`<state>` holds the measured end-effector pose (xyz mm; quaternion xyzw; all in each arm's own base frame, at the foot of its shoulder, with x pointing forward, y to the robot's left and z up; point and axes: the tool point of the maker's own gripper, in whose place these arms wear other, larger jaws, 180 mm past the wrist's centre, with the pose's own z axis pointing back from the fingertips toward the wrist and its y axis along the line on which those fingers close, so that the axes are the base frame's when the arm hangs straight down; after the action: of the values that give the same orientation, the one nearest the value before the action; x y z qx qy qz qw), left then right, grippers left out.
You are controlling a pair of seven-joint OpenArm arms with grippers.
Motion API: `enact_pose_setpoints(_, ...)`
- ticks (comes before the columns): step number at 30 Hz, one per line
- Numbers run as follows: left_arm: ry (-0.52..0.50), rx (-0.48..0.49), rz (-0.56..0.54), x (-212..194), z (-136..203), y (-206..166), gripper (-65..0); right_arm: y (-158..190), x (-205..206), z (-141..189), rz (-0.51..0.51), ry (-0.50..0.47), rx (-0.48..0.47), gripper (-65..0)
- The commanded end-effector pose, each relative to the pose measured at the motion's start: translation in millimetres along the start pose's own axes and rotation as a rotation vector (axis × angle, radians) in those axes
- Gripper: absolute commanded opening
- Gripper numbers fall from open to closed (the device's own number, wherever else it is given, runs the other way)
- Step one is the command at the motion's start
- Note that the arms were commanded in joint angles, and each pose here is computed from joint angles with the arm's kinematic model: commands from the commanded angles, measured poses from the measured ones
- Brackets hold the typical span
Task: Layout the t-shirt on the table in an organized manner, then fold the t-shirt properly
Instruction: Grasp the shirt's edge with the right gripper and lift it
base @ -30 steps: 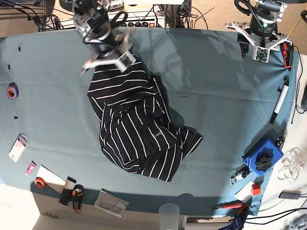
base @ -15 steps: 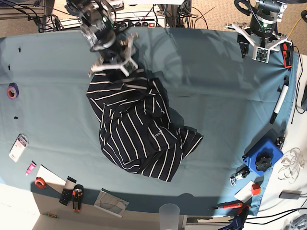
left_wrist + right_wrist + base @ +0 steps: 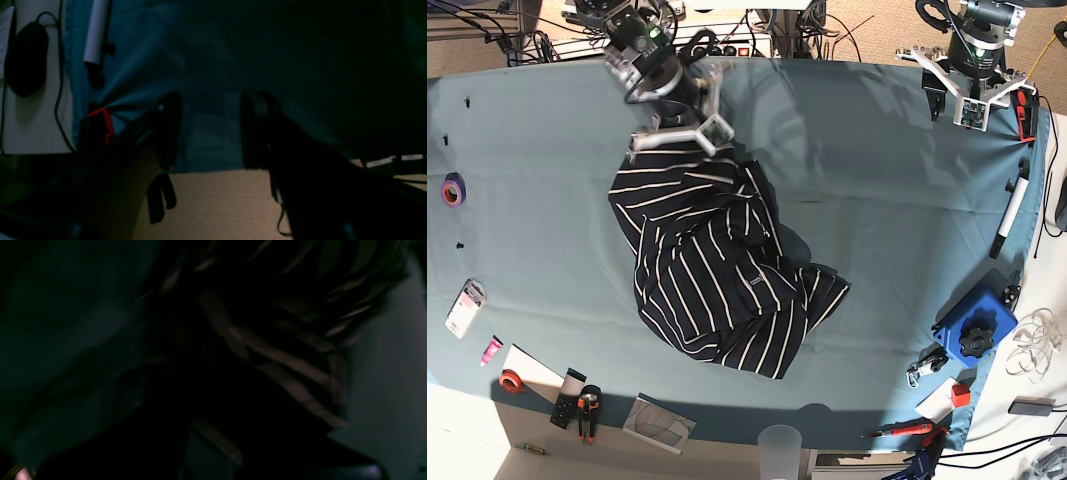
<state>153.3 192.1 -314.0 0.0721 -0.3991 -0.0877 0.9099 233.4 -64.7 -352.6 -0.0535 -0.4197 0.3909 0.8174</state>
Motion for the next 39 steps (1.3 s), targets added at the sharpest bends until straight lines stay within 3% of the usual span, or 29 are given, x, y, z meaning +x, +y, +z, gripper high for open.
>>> enact_pose_setpoints(1,-0.032,0.003,-0.004,7.6,3.5,1.2,-36.0,-7.2,7.0,1.7,0.001,-0.02,-0.02,-65.0)
enact_pose_setpoints(5,-0.031,0.003,-0.004,7.4,3.5,1.2,-36.0,-20.8,8.7,0.4,0.044,-0.012,-0.077,-65.0)
enact_pose_setpoints(15,-0.031,0.004,-0.004,7.4,3.5,1.2,-36.0,-15.1,4.0,0.0,0.058,0.013,-0.045,-65.0)
enact_pose_setpoints(19,-0.031,0.003,-0.004,7.4,3.5,1.2,-36.0,-3.9,-1.8,1.9,0.073,0.028,-0.003,-44.1)
enact_pose_setpoints(21,-0.031,0.003,-0.004,7.4,3.5,1.2,-36.0,3.5,-3.0,2.8,0.042,0.027,0.03,-39.9)
enact_pose_setpoints(24,-0.031,0.003,-0.004,7.5,3.5,1.2,-36.0,16.1,-0.8,3.3,-0.03,0.022,0.096,-39.9)
enact_pose_setpoints(30,-0.033,0.004,-0.004,7.8,3.4,1.2,-36.0,14.5,5.7,0.8,-0.037,0.005,0.066,-40.0)
enact_pose_setpoints(39,-0.032,0.003,-0.004,7.6,3.5,1.2,-36.0,30.3,-45.4,-16.9,-0.032,0.16,0.101,-40.0)
